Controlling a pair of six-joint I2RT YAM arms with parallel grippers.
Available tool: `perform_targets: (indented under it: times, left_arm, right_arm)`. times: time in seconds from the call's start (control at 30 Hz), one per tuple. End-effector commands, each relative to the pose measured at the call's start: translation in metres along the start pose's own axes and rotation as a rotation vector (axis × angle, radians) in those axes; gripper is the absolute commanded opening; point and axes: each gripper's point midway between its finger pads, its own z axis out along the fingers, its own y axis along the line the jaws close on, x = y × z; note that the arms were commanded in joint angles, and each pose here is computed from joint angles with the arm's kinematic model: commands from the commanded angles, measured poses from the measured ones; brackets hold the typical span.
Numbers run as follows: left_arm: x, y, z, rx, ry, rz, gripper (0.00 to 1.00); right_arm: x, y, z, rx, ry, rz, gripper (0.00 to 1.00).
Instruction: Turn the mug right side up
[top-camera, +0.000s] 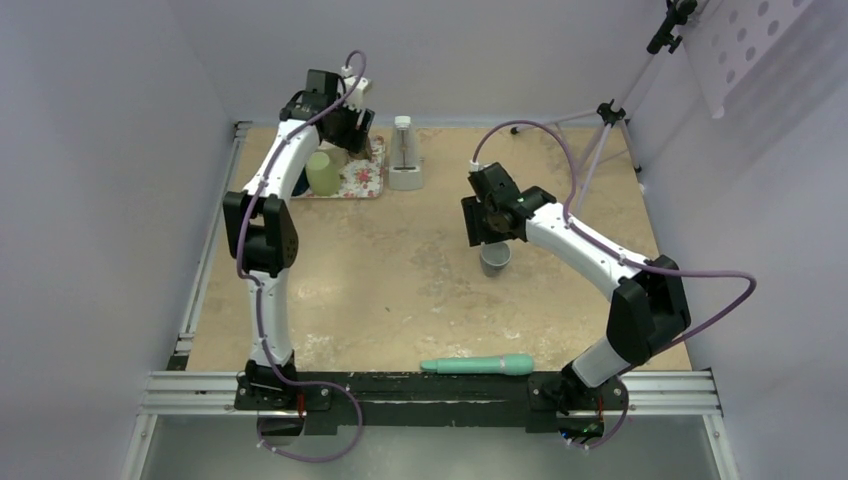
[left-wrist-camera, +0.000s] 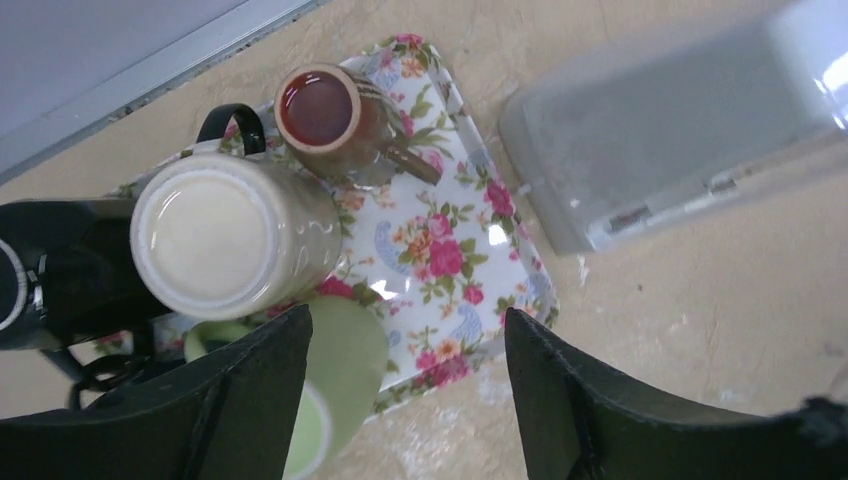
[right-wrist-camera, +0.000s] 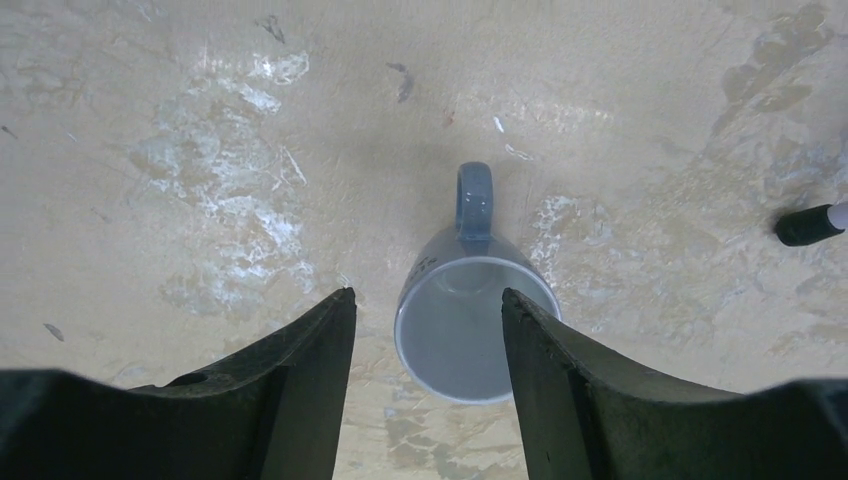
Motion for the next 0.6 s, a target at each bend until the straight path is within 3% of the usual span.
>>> perform_targets:
  times: [0.0,0.23,0.57]
  left_arm:
    - [-0.028,-0.004,0.036,-0.065,-0.122,-0.269,0.71]
    - [-0.002,0.012,0.091,-0.214,-0.059,-0.319,0.68]
    - [-0.017,0.013,0.099,-0.171,-0.080,-0.165,0.65]
  right_arm:
    - [-0.035,0.001,-0.022,-0.011,-0.135,0.051,0.57]
    - [-0.054,0.006,-0.038,-0.047,-0.189,0.027,0.53]
    - [-0.084,0.005,-0.064,-0.044,-0.253,-0.020,0.53]
